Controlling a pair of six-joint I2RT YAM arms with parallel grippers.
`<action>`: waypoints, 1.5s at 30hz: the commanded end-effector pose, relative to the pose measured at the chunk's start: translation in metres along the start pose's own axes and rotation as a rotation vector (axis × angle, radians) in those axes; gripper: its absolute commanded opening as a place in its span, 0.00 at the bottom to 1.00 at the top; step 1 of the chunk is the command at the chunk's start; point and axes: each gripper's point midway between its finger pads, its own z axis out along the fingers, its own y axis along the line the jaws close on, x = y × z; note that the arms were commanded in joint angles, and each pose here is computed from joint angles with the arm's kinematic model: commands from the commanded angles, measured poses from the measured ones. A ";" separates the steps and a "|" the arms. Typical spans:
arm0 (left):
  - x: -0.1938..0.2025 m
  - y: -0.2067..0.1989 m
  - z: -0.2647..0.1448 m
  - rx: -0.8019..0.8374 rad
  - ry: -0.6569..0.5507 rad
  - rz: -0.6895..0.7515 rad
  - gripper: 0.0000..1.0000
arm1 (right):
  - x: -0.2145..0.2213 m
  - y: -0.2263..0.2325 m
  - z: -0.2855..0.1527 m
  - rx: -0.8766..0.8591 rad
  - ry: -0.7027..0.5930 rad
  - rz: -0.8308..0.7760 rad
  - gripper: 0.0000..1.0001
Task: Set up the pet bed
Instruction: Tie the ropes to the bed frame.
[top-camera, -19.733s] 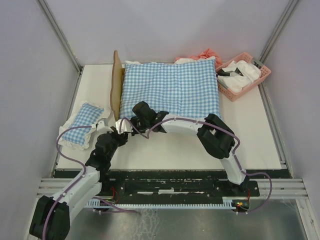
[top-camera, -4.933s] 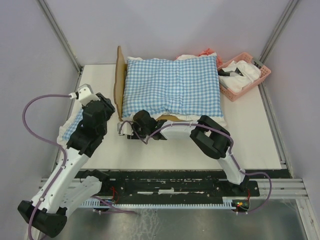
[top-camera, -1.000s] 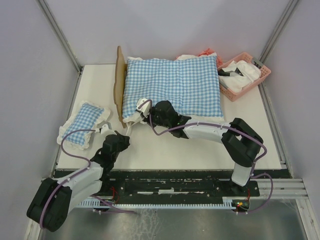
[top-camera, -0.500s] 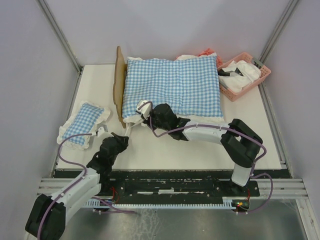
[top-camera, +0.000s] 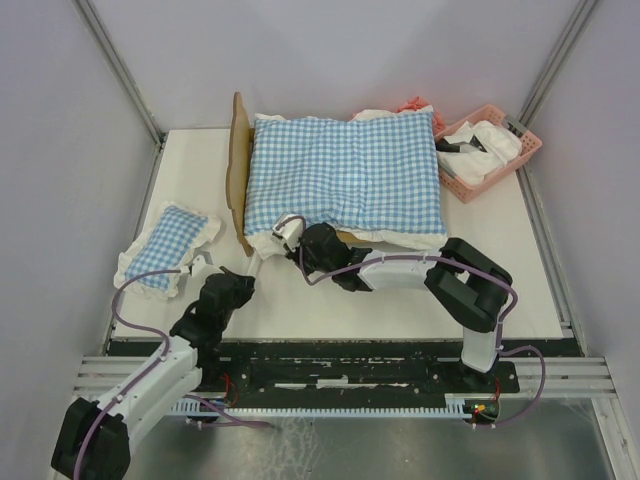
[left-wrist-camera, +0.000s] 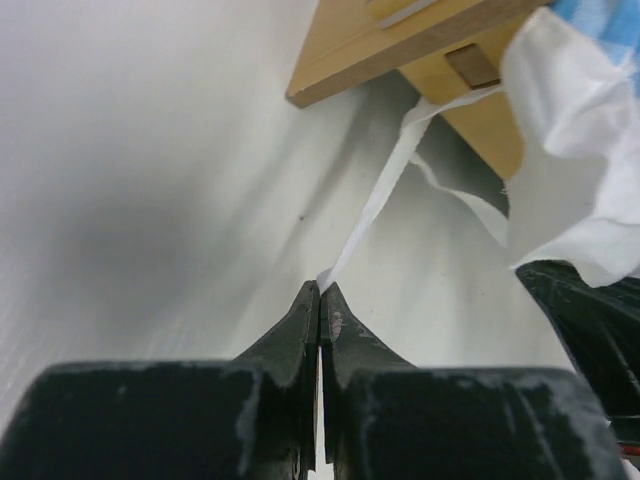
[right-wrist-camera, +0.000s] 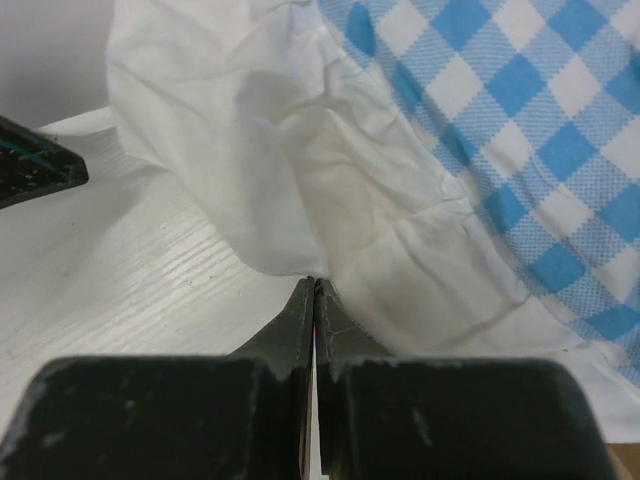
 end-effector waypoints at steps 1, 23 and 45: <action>-0.006 0.007 0.001 -0.065 -0.030 -0.059 0.03 | -0.033 -0.014 -0.007 0.090 -0.065 0.158 0.02; -0.038 -0.074 -0.037 0.234 -0.023 0.060 0.33 | -0.090 0.036 -0.006 -0.143 -0.221 0.901 0.02; -0.043 -0.083 -0.042 0.341 -0.081 -0.038 0.48 | -0.097 0.051 -0.006 -0.260 -0.250 1.094 0.02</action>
